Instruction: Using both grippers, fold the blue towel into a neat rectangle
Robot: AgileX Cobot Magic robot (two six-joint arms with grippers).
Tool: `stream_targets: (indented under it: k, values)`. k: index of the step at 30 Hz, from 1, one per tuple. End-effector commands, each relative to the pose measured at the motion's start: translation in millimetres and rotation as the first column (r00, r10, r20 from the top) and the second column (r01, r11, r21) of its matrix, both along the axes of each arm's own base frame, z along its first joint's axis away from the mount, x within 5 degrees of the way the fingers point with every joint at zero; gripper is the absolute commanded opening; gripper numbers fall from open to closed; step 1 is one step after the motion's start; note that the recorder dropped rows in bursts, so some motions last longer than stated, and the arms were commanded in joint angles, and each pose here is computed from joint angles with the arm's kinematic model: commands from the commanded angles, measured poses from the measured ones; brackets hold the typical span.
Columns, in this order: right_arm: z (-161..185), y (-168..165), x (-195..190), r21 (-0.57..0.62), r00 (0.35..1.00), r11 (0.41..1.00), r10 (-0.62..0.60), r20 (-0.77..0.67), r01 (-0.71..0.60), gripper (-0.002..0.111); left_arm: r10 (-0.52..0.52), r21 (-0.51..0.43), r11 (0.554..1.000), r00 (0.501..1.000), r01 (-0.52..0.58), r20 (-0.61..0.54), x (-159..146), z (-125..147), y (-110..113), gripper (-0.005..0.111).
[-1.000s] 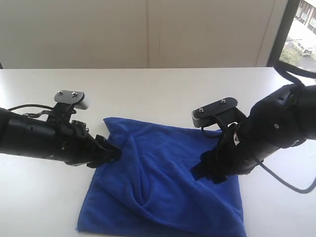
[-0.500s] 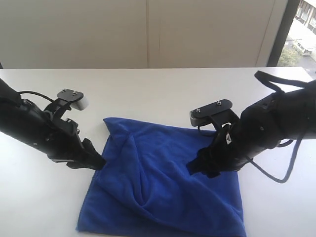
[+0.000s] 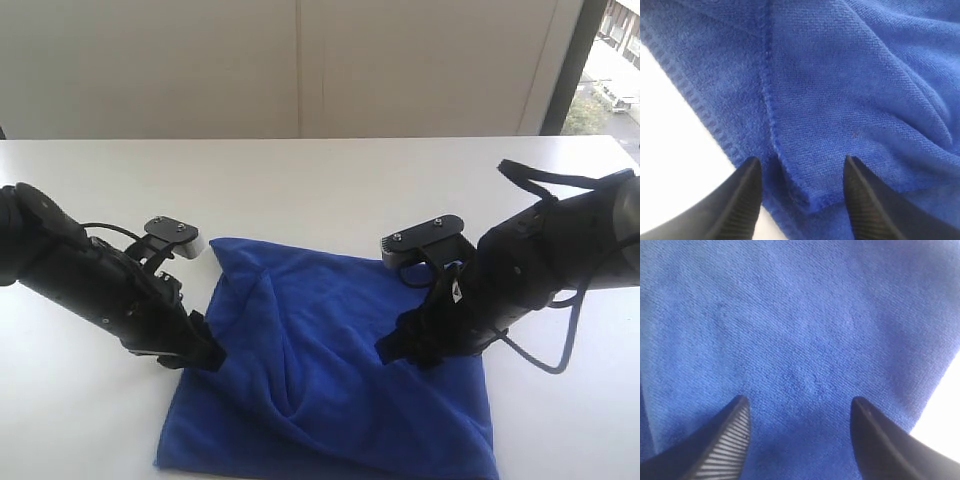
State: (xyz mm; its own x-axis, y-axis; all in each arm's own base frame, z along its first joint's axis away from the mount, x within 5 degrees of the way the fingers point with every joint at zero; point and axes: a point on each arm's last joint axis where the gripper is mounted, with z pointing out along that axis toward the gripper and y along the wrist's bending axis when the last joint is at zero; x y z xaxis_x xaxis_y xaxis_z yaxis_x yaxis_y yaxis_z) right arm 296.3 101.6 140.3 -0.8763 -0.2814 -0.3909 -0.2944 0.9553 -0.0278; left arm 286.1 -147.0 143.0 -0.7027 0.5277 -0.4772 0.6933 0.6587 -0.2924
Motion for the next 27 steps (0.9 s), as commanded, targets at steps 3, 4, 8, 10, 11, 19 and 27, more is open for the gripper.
stream_targets:
  k: [3, 4, 8, 10, 11, 19, 27]
  values:
    - [0, -1, 1, 0.000, 1.000, 1.000, 0.006, 0.013, -0.006, 0.055, 0.004, -0.015, 1.000, 1.000, -0.004, -0.007, 0, 1, -3, 0.052]
    - [0, -1, 1, 0.002, 1.000, 1.000, 0.004, 0.013, -0.004, 0.055, 0.006, -0.016, 1.000, 1.000, -0.006, -0.008, 0, 1, -3, 0.051]
    - [0, -1, 1, 0.001, 1.000, 1.000, 0.004, 0.011, -0.004, 0.055, 0.006, -0.016, 1.000, 1.000, -0.006, -0.008, 0, 1, -3, 0.051]
    - [0, -1, 1, 0.001, 1.000, 1.000, 0.004, 0.011, -0.004, 0.055, 0.009, -0.015, 1.000, 1.000, -0.009, -0.008, 0, 0, -3, 0.050]
    - [0, -1, 1, 0.001, 1.000, 1.000, 0.004, 0.011, -0.004, 0.055, 0.009, -0.015, 1.000, 1.000, -0.009, -0.010, 0, 0, -3, 0.048]
    - [0, -2, 0, 0.000, 1.000, 1.000, -0.009, -0.003, 0.009, 0.055, 0.012, -0.002, 1.000, 0.999, -0.012, -0.034, 1, -10, -3, 0.040]
    - [0, -2, 0, -0.001, 1.000, 1.000, -0.010, -0.005, 0.010, 0.054, 0.013, -0.002, 1.000, 0.999, -0.013, -0.030, 1, -9, -2, 0.000]
